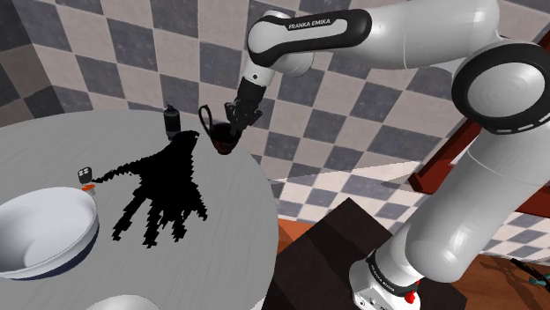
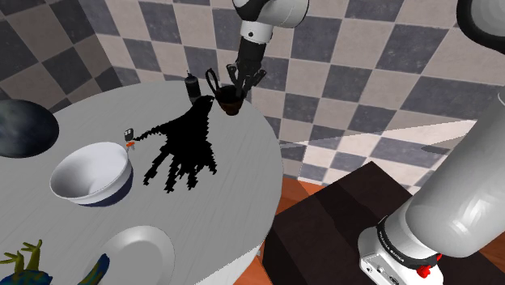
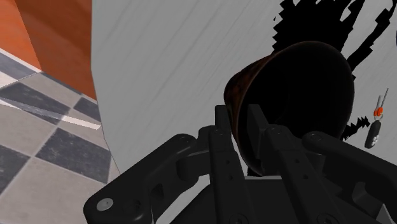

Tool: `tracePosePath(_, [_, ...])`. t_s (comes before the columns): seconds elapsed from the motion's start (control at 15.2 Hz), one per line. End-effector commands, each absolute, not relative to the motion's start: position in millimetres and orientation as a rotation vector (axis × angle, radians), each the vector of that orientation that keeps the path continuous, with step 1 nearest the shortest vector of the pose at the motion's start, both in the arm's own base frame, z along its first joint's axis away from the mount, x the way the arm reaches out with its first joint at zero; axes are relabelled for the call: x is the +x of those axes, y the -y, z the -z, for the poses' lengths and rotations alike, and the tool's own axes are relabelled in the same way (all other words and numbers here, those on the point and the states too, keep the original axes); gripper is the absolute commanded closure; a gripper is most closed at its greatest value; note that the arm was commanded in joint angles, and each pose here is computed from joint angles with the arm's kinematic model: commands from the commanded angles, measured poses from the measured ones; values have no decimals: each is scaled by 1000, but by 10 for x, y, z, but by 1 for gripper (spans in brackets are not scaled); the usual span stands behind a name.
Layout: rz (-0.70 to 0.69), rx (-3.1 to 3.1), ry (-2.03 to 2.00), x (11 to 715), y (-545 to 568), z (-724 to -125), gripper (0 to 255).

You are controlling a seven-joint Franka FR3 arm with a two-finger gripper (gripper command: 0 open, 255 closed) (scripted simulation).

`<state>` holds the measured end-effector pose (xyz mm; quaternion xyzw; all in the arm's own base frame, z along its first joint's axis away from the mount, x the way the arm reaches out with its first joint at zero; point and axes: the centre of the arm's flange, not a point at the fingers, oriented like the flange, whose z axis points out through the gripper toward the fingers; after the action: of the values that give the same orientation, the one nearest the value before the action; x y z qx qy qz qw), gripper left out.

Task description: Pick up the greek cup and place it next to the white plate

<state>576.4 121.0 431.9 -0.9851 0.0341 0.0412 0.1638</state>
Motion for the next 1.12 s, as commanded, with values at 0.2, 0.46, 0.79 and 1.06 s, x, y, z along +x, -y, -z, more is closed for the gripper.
tracePosePath(0.2, [-117, -2808, -97, 5752, -1211, -4582, 255])
tracePosePath(0.46, [-117, -2808, -97, 5752, -1211, -4793, 255])
tracePosePath(0.79, [-117, -2808, -97, 5752, -1211, -5057, 255])
tracePosePath(1.06, [-117, -2808, -97, 5752, -1211, -5268, 255])
